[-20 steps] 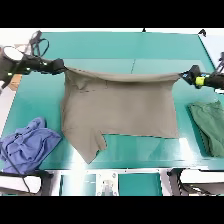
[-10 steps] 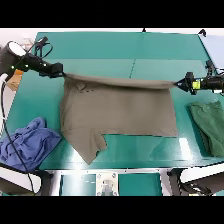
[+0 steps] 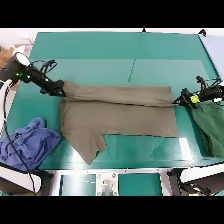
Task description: Fold the shirts.
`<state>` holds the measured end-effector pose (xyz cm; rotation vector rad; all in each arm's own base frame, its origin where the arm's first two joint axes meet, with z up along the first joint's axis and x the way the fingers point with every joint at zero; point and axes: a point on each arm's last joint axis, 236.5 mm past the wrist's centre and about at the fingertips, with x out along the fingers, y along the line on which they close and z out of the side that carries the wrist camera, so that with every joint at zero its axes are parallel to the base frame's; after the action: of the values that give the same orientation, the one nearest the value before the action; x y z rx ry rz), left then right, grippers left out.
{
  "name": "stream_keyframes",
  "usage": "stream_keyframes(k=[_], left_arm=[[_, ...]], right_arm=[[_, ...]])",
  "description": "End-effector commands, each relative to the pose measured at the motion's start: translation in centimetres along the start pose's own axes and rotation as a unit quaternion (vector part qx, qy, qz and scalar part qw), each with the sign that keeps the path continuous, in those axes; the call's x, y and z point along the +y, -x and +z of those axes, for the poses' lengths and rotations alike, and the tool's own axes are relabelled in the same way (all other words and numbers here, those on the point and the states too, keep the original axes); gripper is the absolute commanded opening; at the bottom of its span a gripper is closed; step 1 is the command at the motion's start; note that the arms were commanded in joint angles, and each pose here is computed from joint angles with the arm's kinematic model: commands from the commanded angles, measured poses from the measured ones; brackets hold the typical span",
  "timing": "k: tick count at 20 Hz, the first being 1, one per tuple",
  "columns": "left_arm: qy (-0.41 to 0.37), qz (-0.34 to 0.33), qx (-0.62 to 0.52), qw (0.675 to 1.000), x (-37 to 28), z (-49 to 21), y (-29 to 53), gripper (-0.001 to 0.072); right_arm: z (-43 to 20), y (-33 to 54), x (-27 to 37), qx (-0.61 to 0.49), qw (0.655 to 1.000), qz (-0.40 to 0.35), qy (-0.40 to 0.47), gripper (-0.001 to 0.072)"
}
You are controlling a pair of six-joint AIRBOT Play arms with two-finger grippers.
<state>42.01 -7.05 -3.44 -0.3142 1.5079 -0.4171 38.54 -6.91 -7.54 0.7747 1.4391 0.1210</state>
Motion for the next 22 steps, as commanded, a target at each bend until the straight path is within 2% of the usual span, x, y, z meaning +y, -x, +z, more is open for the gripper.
stream_keyframes(k=[1,2,3,4,5,6,11,12,14,17,18,19,20,22], left_arm=[[0.01,-0.003,0.016,1.0,0.2,-0.9,-0.7,0.0031],[0.011,-0.009,0.014,1.0,0.0,-0.9,-0.7,0.0031],[0.012,-0.017,0.012,1.0,-0.4,-0.8,-0.7,0.0031],[0.013,-0.021,0.011,1.0,-0.6,-0.7,-0.7,0.0037],[0.015,-0.023,0.013,1.0,-0.7,-0.8,-0.7,0.0262],[0.028,-0.023,0.018,0.999,-0.7,-1.1,-0.7,0.0448],[0.059,-0.037,0.101,0.993,-1.6,-6.8,0.1,0.0444],[0.058,-0.032,0.098,0.993,-1.8,-8.2,0.4,0.0419],[0.059,-0.01,0.091,0.994,-1.7,-11.9,0.9,0.0419],[0.066,0.016,0.052,0.996,-2.2,-17.9,1.4,0.0419],[0.081,0.02,0.03,0.996,-2.3,-19.4,1.2,0.0421],[0.099,0.02,0.002,0.995,-2.4,-20.4,0.7,0.0452],[0.113,0.007,-0.023,0.993,-2.8,-21.2,-0.1,0.0449],[0.135,-0.034,-0.046,0.989,-4.1,-22.2,-2.1,0.0449]], right_arm=[[-0.2,-0.3,-0.6,0.001,1.0,-0.008,-0.003,0.0017],[-0.2,-0.3,-0.6,0.001,1.0,-0.008,-0.004,0.003],[-0.2,-0.3,-0.6,0.001,1.0,-0.008,-0.004,0.0133],[-0.2,-0.3,-0.6,0.001,1.0,-0.008,-0.003,0.0201],[-0.3,-0.1,-0.5,0.003,1.0,-0.008,-0.003,0.0219],[-0.5,0.3,-0.3,0.01,1.0,-0.007,-0.008,0.0276],[-4.5,4.5,-1.9,0.003,0.997,-0.066,-0.045,0.0279],[-6.4,5.0,-2.1,0.0,0.996,-0.073,-0.057,0.0251],[-10.7,5.6,-2.8,-0.007,0.991,-0.082,-0.102,0.0215],[-17.1,5.1,-3.6,-0.035,0.983,-0.085,-0.159,0.0214],[-18.2,4.8,-3.6,-0.056,0.981,-0.087,-0.166,0.0238],[-18.9,4.3,-3.8,-0.076,0.979,-0.09,-0.166,0.0327],[-19.4,3.7,-4.0,-0.094,0.977,-0.092,-0.169,0.0374],[-20.3,2.3,-4.3,-0.095,0.974,-0.082,-0.187,0.0371]])
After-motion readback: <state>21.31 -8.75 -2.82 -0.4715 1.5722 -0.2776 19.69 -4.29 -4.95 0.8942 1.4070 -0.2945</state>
